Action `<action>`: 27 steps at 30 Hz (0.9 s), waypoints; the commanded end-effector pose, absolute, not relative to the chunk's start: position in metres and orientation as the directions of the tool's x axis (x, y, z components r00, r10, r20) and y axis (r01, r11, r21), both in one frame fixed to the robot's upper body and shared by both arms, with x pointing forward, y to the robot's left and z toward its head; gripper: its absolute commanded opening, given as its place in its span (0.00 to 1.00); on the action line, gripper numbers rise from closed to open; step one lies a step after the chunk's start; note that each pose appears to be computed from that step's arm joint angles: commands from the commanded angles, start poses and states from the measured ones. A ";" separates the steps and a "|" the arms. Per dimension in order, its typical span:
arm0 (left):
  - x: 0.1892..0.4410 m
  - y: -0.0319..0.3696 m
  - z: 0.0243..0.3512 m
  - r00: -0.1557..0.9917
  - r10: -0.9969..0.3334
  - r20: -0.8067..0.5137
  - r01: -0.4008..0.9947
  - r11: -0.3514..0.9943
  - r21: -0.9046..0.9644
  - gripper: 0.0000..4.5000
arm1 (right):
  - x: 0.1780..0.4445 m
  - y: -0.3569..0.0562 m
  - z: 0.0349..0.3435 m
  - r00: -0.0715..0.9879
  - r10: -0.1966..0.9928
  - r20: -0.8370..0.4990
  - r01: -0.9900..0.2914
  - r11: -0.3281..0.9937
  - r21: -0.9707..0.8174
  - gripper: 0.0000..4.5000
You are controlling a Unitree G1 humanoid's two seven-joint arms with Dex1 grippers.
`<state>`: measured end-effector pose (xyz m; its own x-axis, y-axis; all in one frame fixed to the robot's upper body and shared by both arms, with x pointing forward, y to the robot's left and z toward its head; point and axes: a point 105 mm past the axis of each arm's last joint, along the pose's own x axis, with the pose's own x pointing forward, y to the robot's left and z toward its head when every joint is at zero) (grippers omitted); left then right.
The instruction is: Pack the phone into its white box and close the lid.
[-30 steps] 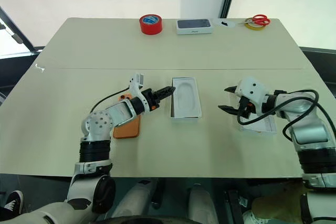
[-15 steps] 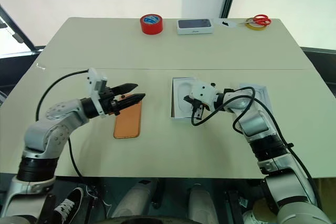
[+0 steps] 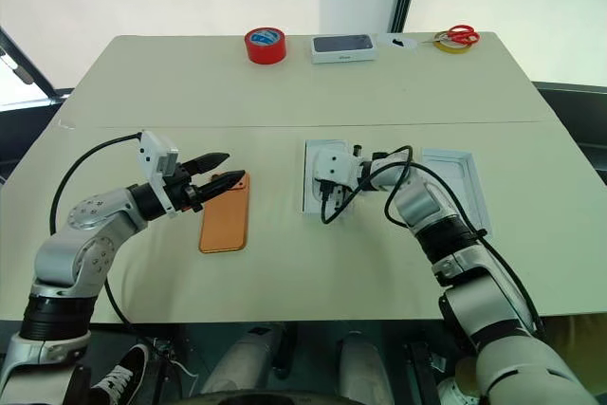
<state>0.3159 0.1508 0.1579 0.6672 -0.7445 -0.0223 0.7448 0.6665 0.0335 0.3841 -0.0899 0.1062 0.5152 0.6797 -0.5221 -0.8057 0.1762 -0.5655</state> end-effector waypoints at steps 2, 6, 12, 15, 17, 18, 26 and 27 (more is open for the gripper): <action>0.311 0.159 0.171 0.685 -0.729 0.005 0.727 0.683 0.074 0.64 | 0.386 -0.100 0.108 0.519 0.661 -0.542 -0.801 0.156 -0.578 0.02; 0.310 0.164 0.170 0.696 -0.718 0.001 0.717 0.696 0.046 0.64 | 0.385 -0.097 0.125 0.507 0.716 -0.480 -0.816 0.219 -0.535 0.02; 0.311 0.168 0.169 0.702 -0.712 -0.004 0.712 0.702 0.033 0.64 | 0.410 -0.109 0.136 0.635 0.633 -0.442 -0.704 0.239 -0.669 0.02; 0.313 0.165 0.170 0.704 -0.710 0.003 0.710 0.704 0.031 0.64 | 0.407 -0.109 0.119 0.612 0.613 -0.500 -0.725 0.182 -0.664 0.02; 0.313 0.164 0.170 0.704 -0.710 0.003 0.710 0.704 0.031 0.64 | 0.406 -0.108 0.112 0.603 0.608 -0.517 -0.732 0.164 -0.661 0.02; 0.313 0.164 0.170 0.704 -0.710 0.003 0.709 0.704 0.029 0.64 | 0.404 -0.105 0.107 0.589 0.613 -0.526 -0.739 0.146 -0.657 0.02; 0.315 0.168 0.169 0.722 -0.691 0.007 0.691 0.722 0.019 0.64 | 0.398 -0.075 0.118 0.524 0.741 -0.419 -0.785 0.230 -0.576 0.02; 0.315 0.168 0.169 0.725 -0.689 0.007 0.688 0.725 0.019 0.64 | 0.399 -0.075 0.120 0.528 0.743 -0.411 -0.784 0.241 -0.573 0.02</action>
